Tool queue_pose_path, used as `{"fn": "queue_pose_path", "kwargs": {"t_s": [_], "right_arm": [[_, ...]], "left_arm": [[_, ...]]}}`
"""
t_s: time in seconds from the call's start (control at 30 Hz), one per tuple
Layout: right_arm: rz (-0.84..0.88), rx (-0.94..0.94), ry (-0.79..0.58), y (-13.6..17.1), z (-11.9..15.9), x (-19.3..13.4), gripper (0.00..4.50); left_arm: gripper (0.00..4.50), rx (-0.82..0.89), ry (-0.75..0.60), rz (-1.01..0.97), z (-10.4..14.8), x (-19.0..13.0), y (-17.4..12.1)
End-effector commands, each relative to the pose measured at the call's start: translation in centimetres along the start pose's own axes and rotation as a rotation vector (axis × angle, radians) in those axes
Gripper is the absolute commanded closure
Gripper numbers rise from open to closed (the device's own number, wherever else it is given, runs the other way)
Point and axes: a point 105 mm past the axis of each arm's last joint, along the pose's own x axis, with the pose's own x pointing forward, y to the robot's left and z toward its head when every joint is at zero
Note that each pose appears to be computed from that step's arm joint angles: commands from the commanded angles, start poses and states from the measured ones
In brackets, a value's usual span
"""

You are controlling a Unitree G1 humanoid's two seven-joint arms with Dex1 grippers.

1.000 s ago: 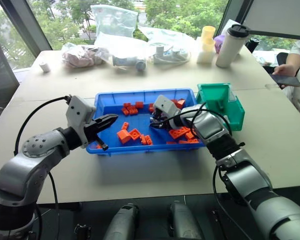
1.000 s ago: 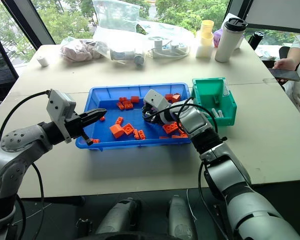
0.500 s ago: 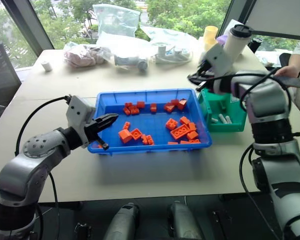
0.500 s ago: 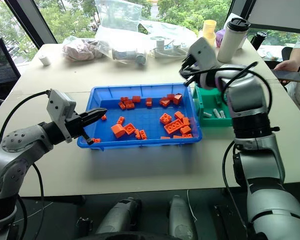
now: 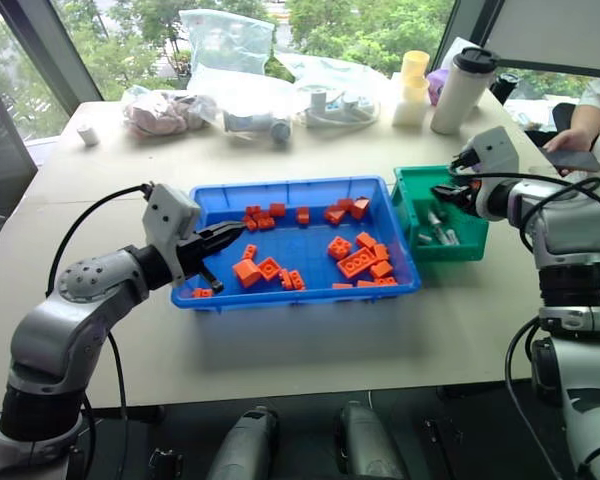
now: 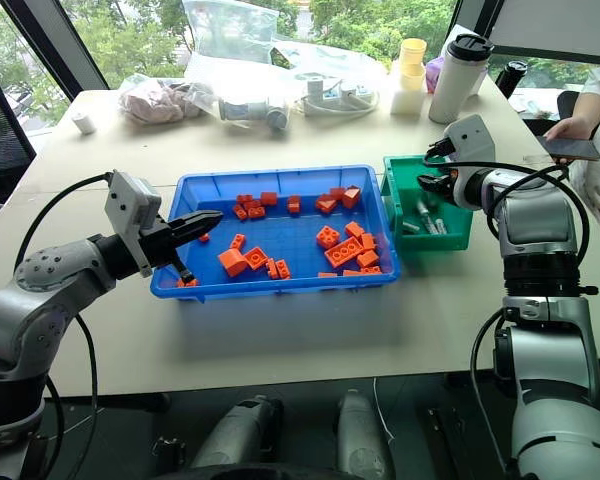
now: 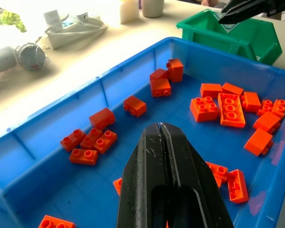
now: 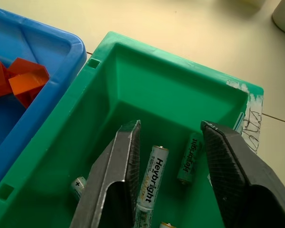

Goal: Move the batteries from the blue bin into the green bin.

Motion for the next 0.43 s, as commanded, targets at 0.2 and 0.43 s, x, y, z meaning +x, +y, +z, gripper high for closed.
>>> {"fn": "queue_pose_path", "kwargs": {"t_s": [0.2, 0.43], "right_arm": [[0.204, -0.185, -0.159, 2.7, 4.6, -4.7, 0.04], [0.423, -0.289, -0.212, 6.1, 3.4, -7.6, 0.04]], "left_arm": [[4.5, 0.04, -0.022, 0.004, 1.1, -0.8, 0.4], [4.5, 0.04, -0.011, 0.012, 1.0, -1.2, 0.8]]}}
